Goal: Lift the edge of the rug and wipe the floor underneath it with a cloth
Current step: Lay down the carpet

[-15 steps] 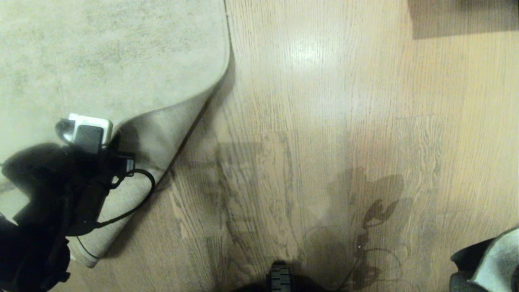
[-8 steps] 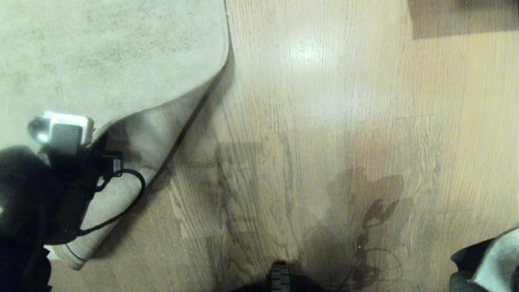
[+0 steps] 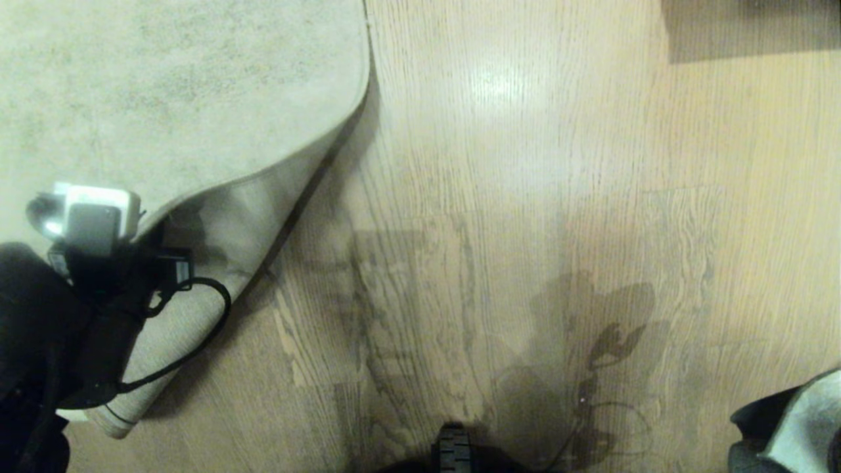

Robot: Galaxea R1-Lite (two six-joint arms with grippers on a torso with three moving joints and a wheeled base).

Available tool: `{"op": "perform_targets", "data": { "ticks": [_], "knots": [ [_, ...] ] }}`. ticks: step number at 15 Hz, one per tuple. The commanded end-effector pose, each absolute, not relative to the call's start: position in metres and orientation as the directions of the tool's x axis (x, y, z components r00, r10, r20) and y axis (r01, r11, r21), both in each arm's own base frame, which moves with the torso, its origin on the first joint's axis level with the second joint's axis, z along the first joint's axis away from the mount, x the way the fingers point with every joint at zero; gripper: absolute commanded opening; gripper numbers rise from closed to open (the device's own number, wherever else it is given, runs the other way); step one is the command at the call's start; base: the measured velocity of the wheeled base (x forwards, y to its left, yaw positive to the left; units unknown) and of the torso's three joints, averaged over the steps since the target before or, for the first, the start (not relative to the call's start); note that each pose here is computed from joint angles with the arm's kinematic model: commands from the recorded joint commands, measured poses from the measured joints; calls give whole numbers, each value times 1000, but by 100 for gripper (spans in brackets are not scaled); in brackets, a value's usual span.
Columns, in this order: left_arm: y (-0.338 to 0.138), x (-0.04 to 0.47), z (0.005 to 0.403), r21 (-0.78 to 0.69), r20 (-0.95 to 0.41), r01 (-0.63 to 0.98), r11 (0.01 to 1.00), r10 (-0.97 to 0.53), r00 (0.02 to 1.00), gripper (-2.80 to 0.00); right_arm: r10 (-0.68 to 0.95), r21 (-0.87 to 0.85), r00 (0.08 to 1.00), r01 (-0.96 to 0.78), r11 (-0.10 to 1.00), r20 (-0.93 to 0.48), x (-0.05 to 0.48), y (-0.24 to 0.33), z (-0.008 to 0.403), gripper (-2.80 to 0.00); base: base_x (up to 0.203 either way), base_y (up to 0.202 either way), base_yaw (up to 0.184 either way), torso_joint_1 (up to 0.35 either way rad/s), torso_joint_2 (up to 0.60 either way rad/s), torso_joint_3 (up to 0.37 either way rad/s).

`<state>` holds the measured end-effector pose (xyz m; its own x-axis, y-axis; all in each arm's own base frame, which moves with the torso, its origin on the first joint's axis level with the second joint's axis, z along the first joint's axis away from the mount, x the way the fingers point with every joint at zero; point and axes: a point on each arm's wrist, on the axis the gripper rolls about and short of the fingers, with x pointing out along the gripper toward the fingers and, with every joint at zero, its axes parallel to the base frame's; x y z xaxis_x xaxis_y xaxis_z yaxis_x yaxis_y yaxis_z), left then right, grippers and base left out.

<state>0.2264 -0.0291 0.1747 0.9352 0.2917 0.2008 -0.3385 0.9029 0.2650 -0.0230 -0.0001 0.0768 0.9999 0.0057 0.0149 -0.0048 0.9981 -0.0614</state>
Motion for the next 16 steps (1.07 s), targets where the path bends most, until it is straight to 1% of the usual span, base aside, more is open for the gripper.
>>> {"op": "perform_targets", "data": {
  "ticks": [1,2,3,7,12,16],
  "knots": [
    [-32,223,180,243,232,-351,904,297,926,-280,6,-61,1000,-5,998,14,-23,0,77,-280,0,0,0,0,0,0],
    [-34,222,179,241,227,-356,903,304,925,-280,6,-63,1000,-5,998,14,-23,0,77,-280,0,0,0,0,0,0],
    [-38,221,179,236,223,-361,902,311,924,0,6,-63,1000,-5,998,14,-23,0,77,-280,0,0,0,0,0,0],
    [-45,219,178,232,220,-343,910,295,930,0,6,-63,1000,-5,998,14,-23,0,77,-280,0,0,0,0,0,0],
    [-55,210,194,193,272,-332,923,275,922,0,6,-63,1000,-5,998,14,-23,0,77,-280,0,0,0,0,0,0],
    [-55,207,213,203,342,-355,913,273,899,0,6,-63,1000,-5,998,14,-23,0,77,-280,0,0,0,0,0,0]
  ]
}}
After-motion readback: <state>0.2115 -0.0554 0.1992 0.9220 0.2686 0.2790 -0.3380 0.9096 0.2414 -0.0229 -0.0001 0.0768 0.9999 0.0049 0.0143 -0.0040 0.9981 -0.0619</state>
